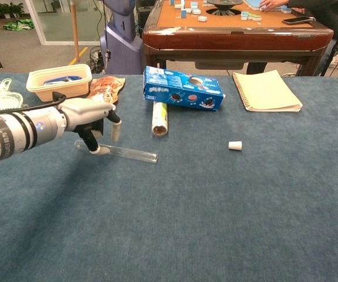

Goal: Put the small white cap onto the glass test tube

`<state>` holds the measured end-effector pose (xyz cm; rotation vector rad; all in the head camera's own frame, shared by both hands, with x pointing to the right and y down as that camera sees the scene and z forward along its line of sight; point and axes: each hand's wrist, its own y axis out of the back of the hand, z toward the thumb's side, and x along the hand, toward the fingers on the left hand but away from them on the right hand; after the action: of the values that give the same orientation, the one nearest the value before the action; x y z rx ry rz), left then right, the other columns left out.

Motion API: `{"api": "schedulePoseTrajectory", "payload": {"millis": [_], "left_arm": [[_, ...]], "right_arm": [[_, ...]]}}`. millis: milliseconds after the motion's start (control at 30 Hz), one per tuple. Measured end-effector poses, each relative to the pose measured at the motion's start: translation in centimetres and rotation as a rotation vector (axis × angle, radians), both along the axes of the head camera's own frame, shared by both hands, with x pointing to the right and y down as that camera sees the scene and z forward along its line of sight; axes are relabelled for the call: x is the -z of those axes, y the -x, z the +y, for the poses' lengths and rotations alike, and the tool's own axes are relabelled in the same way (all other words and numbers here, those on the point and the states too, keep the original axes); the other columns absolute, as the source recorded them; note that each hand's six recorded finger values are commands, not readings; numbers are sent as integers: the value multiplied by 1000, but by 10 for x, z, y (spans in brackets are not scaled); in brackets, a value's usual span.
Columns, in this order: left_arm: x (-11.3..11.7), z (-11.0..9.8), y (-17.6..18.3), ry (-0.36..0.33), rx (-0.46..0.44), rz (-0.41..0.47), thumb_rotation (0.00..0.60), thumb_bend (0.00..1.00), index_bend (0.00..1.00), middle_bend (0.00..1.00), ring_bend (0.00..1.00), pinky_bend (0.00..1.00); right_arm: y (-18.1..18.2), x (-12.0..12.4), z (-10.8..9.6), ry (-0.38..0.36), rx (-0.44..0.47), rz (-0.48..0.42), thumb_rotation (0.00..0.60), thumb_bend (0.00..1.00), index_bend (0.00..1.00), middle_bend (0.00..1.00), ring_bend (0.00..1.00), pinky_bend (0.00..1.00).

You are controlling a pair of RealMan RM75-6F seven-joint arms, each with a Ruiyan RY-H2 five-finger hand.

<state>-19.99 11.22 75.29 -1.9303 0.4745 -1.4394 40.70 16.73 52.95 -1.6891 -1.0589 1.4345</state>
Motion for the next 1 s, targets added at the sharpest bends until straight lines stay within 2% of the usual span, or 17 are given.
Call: {"api": "schedulePoseTrajectory", "payload": {"millis": [533, 1000], "left_arm": [[-8, 4, -21, 31, 8, 6, 600, 256, 482, 1000, 1000, 1000], [-14, 4, -22, 35, 16, -26, 600, 257, 518, 1000, 1000, 1000]], "right_arm": [[-8, 0, 4, 6, -18, 1, 600, 244, 244, 449, 470, 604], [-10, 1, 5, 8, -17, 1, 600, 244, 240, 449, 476, 604]]}}
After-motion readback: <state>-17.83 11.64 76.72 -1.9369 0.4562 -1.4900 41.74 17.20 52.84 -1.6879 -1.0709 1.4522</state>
